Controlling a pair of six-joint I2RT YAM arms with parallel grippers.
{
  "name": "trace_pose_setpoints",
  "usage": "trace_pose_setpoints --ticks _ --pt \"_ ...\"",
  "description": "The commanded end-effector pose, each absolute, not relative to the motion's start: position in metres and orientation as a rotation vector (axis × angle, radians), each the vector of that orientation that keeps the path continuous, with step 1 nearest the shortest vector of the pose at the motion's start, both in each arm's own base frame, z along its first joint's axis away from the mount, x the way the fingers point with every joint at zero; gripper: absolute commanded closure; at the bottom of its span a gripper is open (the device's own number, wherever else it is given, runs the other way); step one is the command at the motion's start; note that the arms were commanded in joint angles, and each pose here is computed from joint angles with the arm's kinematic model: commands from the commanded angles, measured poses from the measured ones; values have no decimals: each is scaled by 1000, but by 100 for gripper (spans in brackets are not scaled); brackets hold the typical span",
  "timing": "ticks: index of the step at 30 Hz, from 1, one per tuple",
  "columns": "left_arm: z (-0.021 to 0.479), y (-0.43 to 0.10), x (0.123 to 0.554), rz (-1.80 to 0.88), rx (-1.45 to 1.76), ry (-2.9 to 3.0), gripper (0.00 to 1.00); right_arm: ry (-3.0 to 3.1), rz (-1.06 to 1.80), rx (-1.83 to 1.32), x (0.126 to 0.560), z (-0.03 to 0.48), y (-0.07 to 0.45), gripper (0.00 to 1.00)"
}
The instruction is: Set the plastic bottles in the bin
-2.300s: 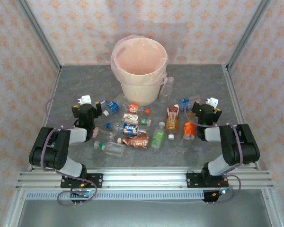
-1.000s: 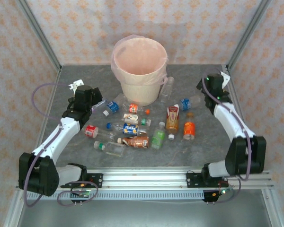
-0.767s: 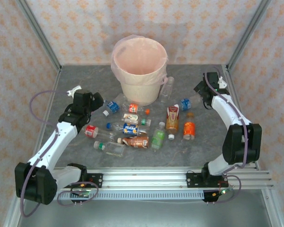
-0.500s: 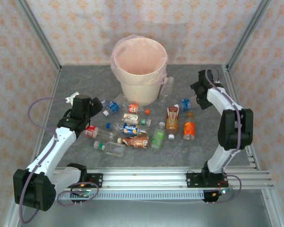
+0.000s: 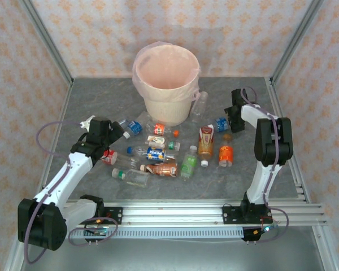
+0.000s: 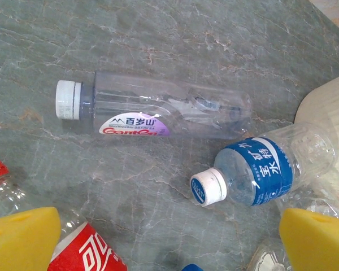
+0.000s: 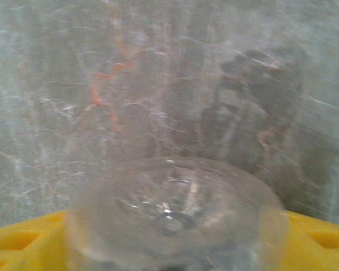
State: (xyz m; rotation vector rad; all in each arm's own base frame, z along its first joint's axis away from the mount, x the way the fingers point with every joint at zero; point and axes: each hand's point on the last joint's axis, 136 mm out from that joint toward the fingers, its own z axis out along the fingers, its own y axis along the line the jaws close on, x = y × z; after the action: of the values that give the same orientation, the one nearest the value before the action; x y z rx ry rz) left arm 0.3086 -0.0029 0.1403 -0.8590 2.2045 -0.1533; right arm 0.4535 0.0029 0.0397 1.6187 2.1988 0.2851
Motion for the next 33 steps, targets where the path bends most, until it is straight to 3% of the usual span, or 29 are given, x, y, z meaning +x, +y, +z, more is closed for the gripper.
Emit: trace_pose_setpoints --ticks 1,4,11,20,26,33 --pt "137 -3 304 -170 -894 2201 0 2075 316 1566 468 65 -8 31" --pt "137 -4 304 -182 -909 2199 0 1968 315 1501 469 104 -19 38" --pt "140 -11 306 -250 -962 2196 0 1653 432 1099 469 271 -18 47" --pt "139 -11 307 -264 -1011 2186 0 1448 716 529 455 451 72 48" --pt "137 -15 309 -290 -1021 2192 0 1504 799 154 478 474 166 46" --pt "135 -16 308 -289 -1019 2206 0 1607 581 -49 512 436 230 45"
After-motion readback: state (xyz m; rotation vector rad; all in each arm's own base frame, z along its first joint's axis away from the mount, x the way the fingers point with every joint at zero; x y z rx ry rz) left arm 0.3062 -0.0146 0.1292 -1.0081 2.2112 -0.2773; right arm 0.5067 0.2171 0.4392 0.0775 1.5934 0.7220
